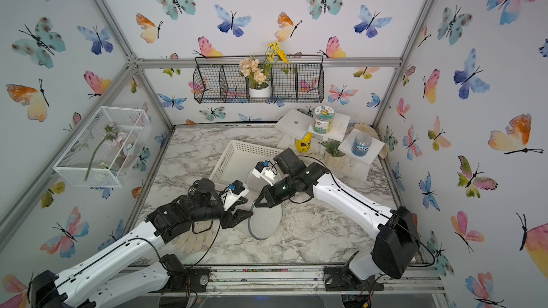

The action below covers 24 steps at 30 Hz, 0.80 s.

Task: Turn the laundry bag inside out
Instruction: Zip the zipper on the laundry bag.

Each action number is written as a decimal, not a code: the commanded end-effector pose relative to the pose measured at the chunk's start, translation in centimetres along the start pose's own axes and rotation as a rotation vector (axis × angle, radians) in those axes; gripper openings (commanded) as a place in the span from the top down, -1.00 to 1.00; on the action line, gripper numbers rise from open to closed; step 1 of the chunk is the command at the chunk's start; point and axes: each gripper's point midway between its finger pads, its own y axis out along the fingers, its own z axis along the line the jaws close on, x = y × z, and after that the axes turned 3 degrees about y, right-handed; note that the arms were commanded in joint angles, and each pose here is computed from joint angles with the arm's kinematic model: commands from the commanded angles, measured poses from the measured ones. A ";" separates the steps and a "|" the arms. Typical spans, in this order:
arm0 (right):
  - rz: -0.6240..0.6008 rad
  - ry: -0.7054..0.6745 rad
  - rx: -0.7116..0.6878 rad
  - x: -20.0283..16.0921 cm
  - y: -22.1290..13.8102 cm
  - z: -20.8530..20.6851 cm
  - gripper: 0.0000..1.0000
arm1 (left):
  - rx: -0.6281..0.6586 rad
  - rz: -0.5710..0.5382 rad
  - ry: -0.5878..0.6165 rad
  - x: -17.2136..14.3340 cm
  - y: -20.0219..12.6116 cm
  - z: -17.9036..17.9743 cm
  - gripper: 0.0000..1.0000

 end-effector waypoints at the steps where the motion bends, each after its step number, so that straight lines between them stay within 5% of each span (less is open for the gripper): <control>1: -0.032 -0.008 0.022 0.7 -1.0 1.4 0.95 | -0.061 -0.086 0.003 2.2 -0.4 -1.0 -0.18; 8: -0.059 -0.029 0.055 1.1 -1.6 2.6 0.95 | -0.048 -0.076 -0.021 1.5 -0.1 -0.8 -0.03; 19: -0.111 -0.046 -0.032 1.1 -2.5 1.6 0.95 | -0.012 -0.046 -0.021 0.7 -0.5 -0.4 0.99; 24: -0.106 -0.007 -0.148 0.5 -3.0 -1.1 0.95 | -0.009 -0.057 -0.010 0.8 -1.2 -0.6 1.00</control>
